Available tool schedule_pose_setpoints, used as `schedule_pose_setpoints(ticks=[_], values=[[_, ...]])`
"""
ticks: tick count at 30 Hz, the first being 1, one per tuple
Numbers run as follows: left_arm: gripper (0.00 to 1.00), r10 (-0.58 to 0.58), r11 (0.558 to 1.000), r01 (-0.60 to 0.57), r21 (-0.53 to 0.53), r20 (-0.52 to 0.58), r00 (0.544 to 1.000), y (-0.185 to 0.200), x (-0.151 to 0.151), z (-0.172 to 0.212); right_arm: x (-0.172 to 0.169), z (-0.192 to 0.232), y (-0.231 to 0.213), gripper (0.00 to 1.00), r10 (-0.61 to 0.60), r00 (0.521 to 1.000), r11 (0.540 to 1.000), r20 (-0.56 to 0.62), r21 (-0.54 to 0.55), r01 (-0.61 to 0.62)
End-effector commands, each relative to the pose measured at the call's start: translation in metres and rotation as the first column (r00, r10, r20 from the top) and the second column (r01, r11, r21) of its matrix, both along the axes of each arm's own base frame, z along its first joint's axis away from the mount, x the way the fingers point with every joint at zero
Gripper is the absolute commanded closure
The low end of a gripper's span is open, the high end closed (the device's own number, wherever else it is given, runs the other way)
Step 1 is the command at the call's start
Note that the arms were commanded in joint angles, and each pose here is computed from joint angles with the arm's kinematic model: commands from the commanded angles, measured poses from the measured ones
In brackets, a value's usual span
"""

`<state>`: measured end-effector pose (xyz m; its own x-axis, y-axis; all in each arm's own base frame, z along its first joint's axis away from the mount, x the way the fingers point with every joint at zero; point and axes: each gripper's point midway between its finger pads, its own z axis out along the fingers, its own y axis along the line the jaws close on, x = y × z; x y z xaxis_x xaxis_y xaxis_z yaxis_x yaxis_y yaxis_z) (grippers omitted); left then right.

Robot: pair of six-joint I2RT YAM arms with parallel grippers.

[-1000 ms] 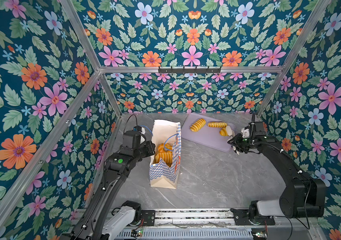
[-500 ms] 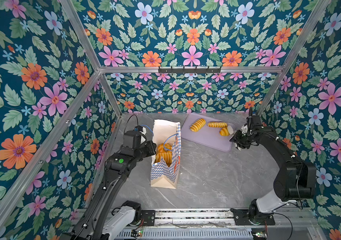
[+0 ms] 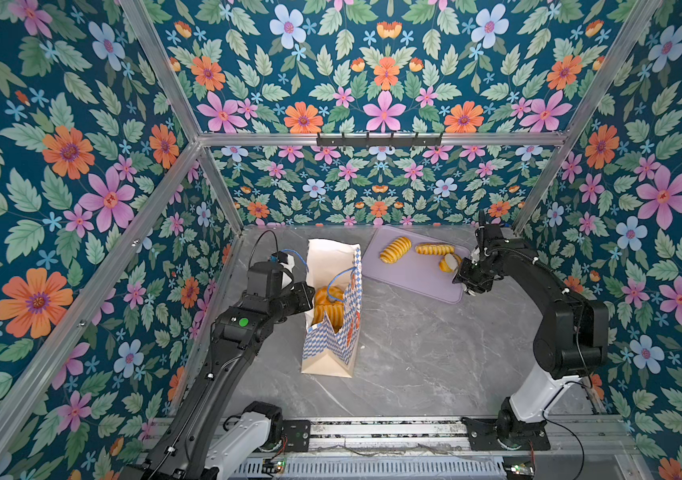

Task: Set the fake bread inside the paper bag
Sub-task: 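Lower the right tongs and pinch the round striped yellow bun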

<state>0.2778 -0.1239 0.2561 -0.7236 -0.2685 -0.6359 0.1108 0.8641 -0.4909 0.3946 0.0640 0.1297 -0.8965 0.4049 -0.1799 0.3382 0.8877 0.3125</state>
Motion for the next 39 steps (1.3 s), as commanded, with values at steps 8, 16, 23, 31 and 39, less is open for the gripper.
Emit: schedule_pose_setpoints(ticks=[8,16,23,31,39], values=[[0.84,-0.017,1.0,0.016,0.003,0.035,0.999,-0.001,0.003,0.006,0.001,-0.013,-0.006,0.5,0.012,0.998,0.995,-0.065,-0.095,-0.018],[0.84,-0.019,1.0,0.018,0.002,0.03,0.999,-0.002,0.003,0.003,0.011,-0.018,-0.003,0.5,0.034,0.996,0.993,-0.083,-0.114,-0.044],[0.84,-0.016,1.0,0.016,0.003,0.028,0.999,-0.002,0.003,0.001,0.019,-0.025,-0.003,0.5,0.038,0.994,0.99,-0.106,-0.128,-0.052],[0.84,-0.017,1.0,0.017,0.002,0.026,1.0,-0.002,0.004,0.002,0.026,-0.031,-0.004,0.52,0.041,0.993,0.99,-0.109,-0.133,-0.055],[0.84,-0.006,1.0,0.006,0.001,0.036,0.999,0.0,0.002,0.005,0.025,-0.031,-0.004,0.62,0.041,0.994,0.989,-0.102,-0.136,-0.055]])
